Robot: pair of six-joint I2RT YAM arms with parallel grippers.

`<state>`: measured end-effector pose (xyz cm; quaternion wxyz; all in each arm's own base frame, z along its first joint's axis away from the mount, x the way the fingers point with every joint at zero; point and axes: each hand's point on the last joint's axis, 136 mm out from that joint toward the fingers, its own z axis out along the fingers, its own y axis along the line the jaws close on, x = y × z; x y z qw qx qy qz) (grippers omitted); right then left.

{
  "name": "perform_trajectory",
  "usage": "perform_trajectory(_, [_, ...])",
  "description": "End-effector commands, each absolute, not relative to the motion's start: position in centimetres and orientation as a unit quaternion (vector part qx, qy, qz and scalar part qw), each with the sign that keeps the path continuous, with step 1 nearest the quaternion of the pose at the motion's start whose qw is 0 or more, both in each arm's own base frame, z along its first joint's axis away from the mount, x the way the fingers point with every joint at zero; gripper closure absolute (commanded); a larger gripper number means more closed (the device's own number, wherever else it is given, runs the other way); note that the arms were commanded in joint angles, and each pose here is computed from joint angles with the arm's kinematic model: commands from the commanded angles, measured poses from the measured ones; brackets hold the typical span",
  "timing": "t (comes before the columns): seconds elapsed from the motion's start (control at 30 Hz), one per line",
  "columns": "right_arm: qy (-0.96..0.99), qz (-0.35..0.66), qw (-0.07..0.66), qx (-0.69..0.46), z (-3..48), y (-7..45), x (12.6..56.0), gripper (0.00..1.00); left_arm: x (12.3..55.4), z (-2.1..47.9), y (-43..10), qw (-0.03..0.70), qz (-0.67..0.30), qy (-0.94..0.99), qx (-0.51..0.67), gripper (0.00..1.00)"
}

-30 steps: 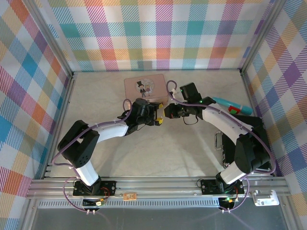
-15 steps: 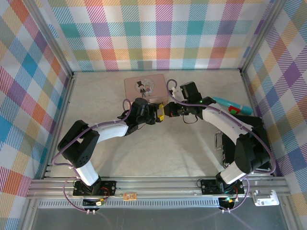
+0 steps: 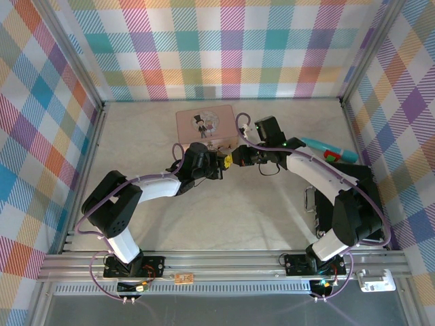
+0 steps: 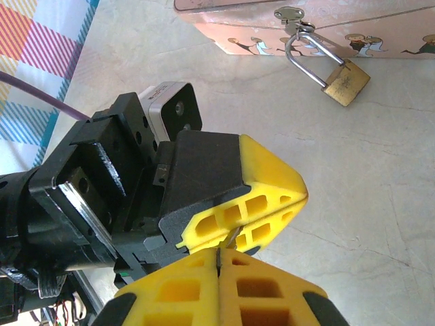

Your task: Unlock the padlock with the key

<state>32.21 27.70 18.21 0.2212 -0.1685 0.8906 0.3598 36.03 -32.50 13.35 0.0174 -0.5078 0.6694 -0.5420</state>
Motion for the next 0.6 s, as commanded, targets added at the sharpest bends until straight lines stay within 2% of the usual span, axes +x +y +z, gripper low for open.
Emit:
perform_trajectory(0.0, [0.880,0.371,0.244,-0.170,20.1,27.8,32.1,1.00,35.7,13.6,-33.0,0.018,-0.555,0.670,-0.493,1.00])
perform_trajectory(0.07, [0.883,0.364,0.249,-0.163,20.5,27.4,32.1,0.98,36.0,14.1,-32.8,0.034,-0.558,0.676,-0.481,1.00])
perform_trajectory(0.17, [0.885,0.358,0.260,-0.143,21.3,26.5,32.1,0.64,36.9,15.0,-31.8,0.083,-0.553,0.698,-0.448,1.00])
perform_trajectory(0.27, [0.879,0.384,0.259,-0.117,22.2,26.2,31.7,0.51,37.8,16.7,-30.6,0.155,-0.539,0.730,-0.392,1.00])
perform_trajectory(0.4, [0.864,0.432,0.242,-0.093,22.6,26.7,31.2,0.47,38.7,19.6,-29.2,0.262,-0.494,0.774,-0.297,1.00])
perform_trajectory(0.57, [0.838,0.486,0.237,-0.075,22.7,27.9,31.2,0.50,39.0,23.3,-28.6,0.346,-0.497,0.765,-0.220,1.00])
